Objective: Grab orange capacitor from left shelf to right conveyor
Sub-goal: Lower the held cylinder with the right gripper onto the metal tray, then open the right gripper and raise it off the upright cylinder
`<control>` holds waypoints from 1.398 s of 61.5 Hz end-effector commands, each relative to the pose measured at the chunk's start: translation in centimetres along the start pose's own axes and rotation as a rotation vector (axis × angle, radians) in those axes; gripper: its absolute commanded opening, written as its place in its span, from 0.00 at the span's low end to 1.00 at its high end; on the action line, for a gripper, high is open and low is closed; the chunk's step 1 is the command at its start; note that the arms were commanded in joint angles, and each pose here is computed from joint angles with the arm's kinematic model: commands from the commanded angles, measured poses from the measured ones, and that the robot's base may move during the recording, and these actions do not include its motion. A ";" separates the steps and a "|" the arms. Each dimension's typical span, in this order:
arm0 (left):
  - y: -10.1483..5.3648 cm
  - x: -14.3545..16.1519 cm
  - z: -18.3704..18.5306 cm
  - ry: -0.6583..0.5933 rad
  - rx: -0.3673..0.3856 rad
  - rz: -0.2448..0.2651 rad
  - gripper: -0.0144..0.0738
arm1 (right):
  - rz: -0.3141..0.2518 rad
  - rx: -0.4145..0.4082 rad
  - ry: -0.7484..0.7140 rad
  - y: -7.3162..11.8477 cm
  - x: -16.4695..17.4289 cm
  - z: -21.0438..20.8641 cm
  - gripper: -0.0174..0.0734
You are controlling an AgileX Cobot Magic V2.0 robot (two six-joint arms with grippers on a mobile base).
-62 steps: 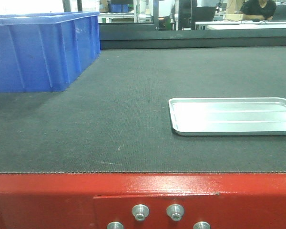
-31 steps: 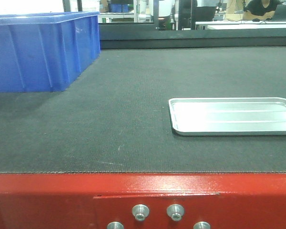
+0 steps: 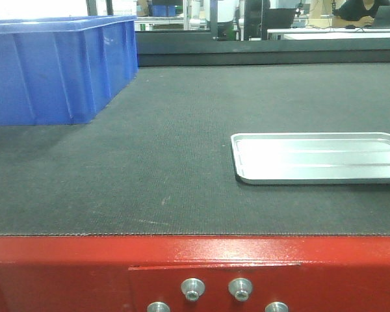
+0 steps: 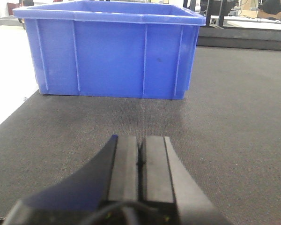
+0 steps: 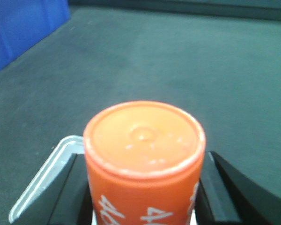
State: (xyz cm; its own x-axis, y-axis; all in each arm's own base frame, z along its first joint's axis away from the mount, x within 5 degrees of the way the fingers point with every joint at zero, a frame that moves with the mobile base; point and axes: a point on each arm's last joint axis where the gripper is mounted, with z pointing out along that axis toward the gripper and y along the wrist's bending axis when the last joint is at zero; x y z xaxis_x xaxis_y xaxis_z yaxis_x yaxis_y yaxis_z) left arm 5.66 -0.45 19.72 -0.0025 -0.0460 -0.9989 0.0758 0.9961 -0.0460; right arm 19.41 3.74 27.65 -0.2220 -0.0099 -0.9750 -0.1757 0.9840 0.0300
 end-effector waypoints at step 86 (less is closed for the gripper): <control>0.0 -0.9 -0.1 -0.099 -0.003 -0.003 0.02 | -0.019 -0.042 -0.160 0.4 8.4 11.6 0.86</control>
State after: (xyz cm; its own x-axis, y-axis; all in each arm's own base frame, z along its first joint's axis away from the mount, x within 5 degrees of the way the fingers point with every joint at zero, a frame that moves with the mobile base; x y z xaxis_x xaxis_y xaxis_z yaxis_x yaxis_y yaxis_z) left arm 5.66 -0.45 19.72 -0.0025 -0.0460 -0.9989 0.0758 0.9961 -0.0460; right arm 28.09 5.96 14.62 -0.1917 -0.0451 -0.9804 -0.2137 0.9769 -0.0032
